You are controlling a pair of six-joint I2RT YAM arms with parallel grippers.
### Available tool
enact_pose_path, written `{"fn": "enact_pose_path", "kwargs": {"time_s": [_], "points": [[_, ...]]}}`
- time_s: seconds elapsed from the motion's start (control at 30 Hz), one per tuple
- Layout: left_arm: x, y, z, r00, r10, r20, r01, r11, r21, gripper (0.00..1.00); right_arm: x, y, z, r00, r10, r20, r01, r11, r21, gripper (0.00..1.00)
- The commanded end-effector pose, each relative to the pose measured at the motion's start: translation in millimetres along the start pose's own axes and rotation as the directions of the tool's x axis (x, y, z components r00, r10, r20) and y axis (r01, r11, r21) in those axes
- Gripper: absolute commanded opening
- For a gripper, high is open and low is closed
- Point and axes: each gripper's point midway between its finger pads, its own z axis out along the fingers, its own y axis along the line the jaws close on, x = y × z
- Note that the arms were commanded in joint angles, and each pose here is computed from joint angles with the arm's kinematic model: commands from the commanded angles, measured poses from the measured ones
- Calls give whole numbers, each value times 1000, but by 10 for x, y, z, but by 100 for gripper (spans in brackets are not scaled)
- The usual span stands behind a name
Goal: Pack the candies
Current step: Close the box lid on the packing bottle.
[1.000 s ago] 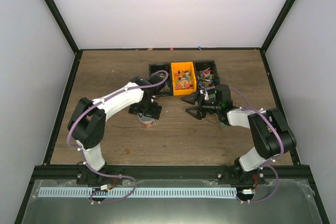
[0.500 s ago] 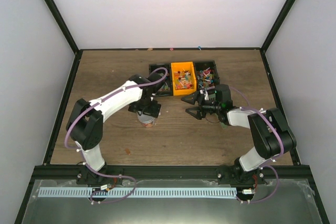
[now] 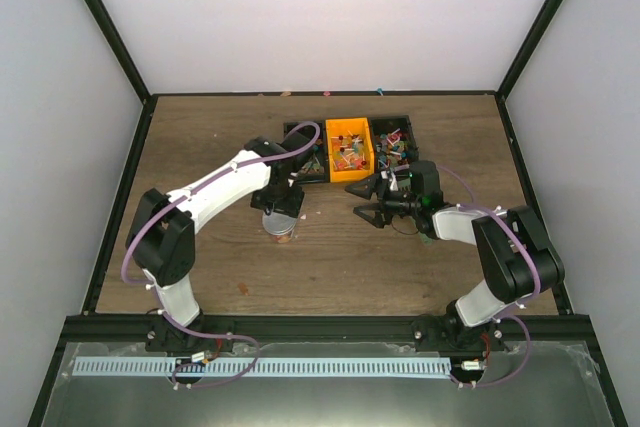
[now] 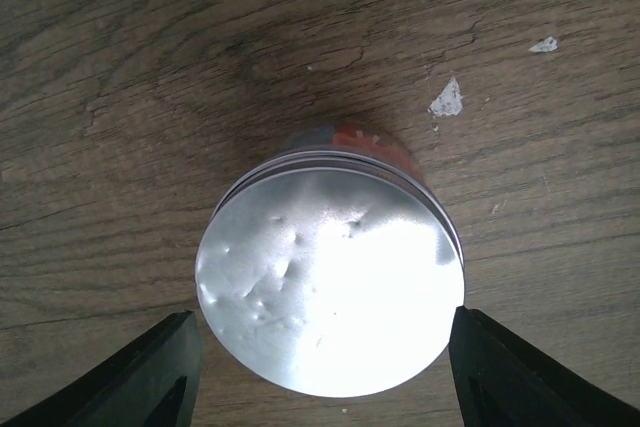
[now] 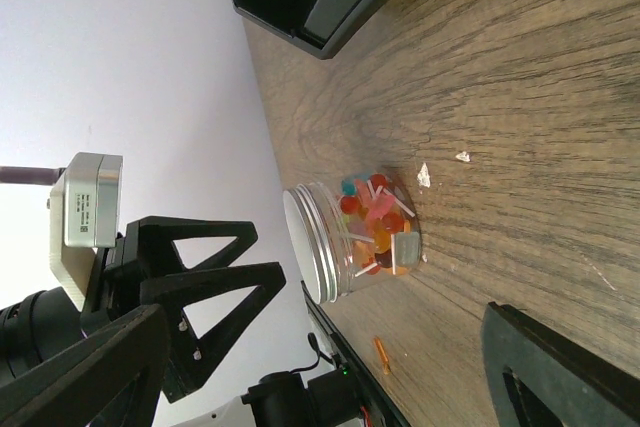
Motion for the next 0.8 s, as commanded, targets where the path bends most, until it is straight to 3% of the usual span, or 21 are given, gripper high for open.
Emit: {"fn": "enact_pose_path", "kwargs": {"time_s": [0.0, 0.77], "points": [[-14, -48, 34, 1000, 9, -1, -9, 1000, 7, 69, 13, -6, 28, 1000, -3, -4, 3, 1000, 4, 87], [113, -92, 341, 997, 30, -71, -29, 999, 15, 70, -25, -66, 84, 1000, 6, -21, -6, 1000, 23, 86]]}}
